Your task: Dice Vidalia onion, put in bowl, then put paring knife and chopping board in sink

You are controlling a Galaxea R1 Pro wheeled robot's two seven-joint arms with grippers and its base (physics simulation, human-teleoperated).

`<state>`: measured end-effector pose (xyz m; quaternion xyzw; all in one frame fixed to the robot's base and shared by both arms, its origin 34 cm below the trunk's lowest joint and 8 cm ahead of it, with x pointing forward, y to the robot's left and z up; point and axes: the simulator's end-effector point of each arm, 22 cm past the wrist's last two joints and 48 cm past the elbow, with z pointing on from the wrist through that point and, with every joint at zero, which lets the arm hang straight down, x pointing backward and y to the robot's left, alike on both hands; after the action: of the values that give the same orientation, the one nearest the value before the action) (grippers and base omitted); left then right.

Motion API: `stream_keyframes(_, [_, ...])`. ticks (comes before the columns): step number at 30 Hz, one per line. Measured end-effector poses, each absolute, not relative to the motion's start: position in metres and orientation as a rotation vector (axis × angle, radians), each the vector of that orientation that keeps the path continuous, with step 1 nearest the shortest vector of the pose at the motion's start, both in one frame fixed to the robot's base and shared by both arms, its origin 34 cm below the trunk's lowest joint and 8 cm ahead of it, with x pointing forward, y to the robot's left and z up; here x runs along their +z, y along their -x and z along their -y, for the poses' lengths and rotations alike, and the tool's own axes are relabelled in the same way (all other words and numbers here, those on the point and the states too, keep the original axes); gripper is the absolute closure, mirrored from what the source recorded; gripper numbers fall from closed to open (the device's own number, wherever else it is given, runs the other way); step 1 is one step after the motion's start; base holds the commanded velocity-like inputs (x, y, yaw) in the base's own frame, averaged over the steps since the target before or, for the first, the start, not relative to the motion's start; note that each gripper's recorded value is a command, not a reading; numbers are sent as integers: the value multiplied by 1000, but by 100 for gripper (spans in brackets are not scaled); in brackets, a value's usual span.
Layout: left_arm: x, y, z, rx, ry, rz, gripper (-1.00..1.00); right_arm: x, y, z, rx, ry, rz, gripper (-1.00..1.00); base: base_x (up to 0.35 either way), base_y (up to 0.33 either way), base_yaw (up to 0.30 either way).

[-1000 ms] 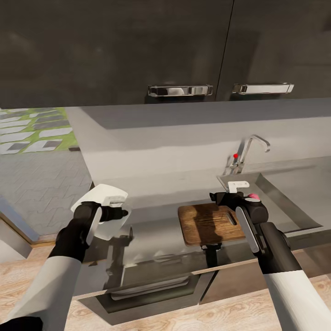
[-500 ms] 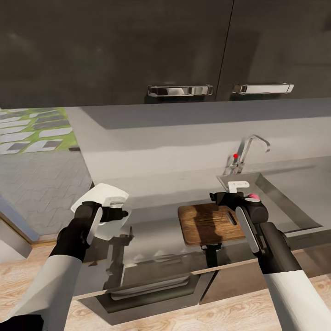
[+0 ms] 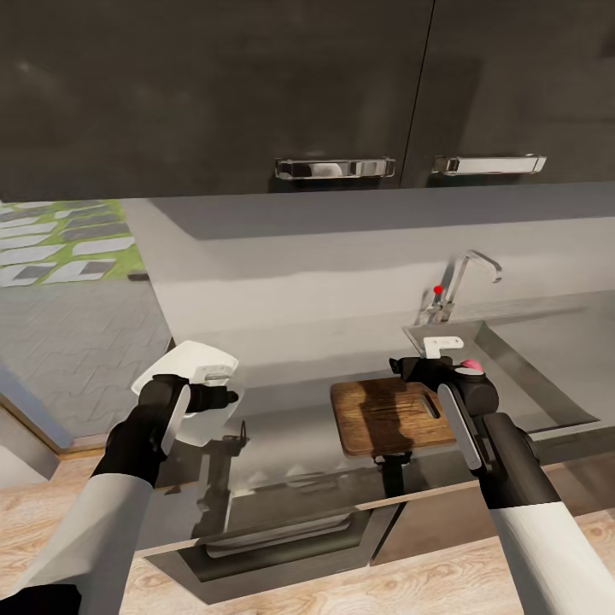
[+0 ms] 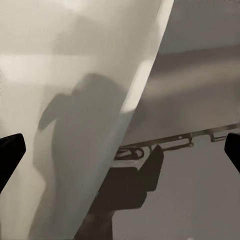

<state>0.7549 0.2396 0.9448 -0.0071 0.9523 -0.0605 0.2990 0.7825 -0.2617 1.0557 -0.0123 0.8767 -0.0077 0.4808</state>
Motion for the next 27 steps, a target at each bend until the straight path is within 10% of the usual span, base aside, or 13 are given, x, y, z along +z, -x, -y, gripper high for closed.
stream_keyframes(9, [947,-756,-239,-159,18,-2523,-100,1056,-782,262,-19,30,-2138,-100,0,0,0])
stream_keyframes(10, [947,-756,-240,-159,18,-2522,100,1056,-782,262,-19,30,-2138,-100,0,0,0])
stream_keyframes(27, [971,-766,-239,-157,9,-2461,100,1056,-782,262,-19,30,-2138,-100,0,0,0])
